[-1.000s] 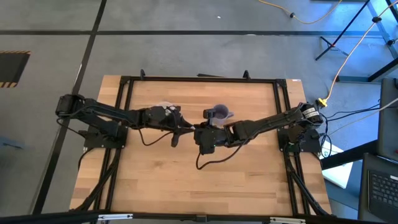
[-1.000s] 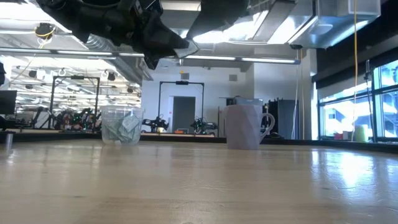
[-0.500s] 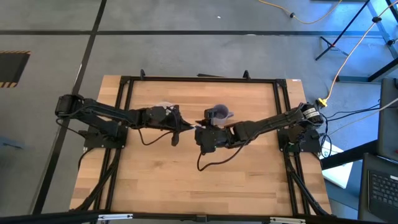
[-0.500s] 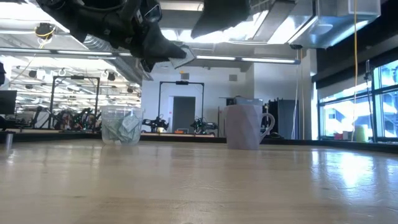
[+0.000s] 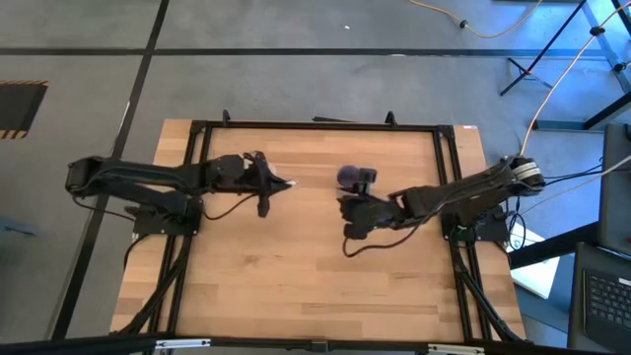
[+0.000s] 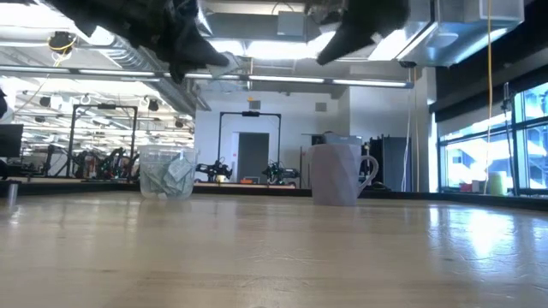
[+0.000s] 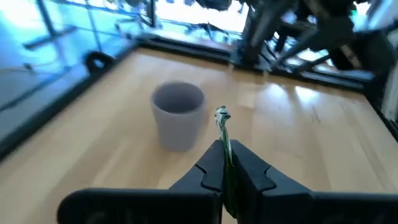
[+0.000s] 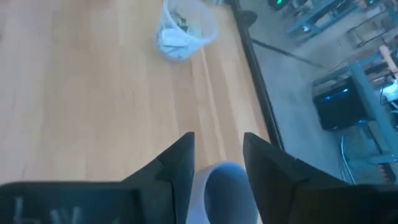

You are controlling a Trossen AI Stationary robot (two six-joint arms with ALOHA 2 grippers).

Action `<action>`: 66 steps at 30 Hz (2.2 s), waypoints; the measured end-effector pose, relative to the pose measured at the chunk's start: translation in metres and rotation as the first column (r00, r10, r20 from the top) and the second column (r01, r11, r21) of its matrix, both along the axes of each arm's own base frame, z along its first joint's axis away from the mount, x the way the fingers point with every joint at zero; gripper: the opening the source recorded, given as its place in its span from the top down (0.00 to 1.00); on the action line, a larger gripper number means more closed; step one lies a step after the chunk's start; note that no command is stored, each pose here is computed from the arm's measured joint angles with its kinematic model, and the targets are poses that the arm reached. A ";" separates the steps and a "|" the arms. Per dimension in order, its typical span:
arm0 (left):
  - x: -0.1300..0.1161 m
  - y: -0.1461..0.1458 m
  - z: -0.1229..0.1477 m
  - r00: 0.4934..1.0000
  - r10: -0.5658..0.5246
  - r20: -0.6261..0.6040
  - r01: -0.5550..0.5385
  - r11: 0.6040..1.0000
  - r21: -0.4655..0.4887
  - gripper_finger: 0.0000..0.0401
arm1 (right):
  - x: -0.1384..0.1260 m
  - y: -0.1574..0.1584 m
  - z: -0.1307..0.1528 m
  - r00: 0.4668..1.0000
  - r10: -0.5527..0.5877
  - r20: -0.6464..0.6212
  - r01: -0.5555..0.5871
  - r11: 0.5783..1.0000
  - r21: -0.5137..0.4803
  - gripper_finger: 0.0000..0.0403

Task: Pick and place Stevia / Truvia into bins
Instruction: Put the green stevia packet into the transparent container

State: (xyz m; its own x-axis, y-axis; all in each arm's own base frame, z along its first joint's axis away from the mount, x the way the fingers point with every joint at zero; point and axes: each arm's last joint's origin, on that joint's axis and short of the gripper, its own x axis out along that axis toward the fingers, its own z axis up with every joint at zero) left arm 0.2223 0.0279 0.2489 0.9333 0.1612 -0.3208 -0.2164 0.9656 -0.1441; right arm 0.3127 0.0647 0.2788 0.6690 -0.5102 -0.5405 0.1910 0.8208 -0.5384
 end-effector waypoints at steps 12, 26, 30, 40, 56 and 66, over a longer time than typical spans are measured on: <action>-0.057 0.009 0.028 0.947 0.319 0.031 -0.321 0.943 0.086 0.98 | -0.064 -0.016 -0.024 0.959 0.042 0.279 -0.075 0.991 0.108 0.65; -0.067 0.028 0.009 0.879 0.454 -0.145 -0.466 0.882 -0.065 0.98 | -0.088 -0.022 -0.046 0.942 0.037 0.333 -0.081 0.990 0.119 0.65; -0.054 0.036 -0.002 0.859 0.477 -0.188 -0.504 0.852 -0.141 0.98 | -0.088 -0.022 -0.046 0.942 0.034 0.334 -0.079 0.989 0.122 0.65; -0.029 0.042 -0.034 0.861 0.363 -0.356 -0.463 0.849 -0.253 0.98 | -0.088 -0.022 -0.046 0.940 0.019 0.340 -0.071 0.987 0.142 0.65; -0.022 0.043 -0.048 0.839 0.330 -0.432 -0.472 0.837 -0.278 0.97 | -0.088 -0.022 -0.047 0.941 0.019 0.337 -0.071 0.987 0.141 0.65; -0.027 0.042 -0.052 0.811 0.322 -0.489 -0.490 0.831 -0.265 0.97 | -0.088 -0.022 -0.047 0.942 0.020 0.335 -0.071 0.988 0.140 0.65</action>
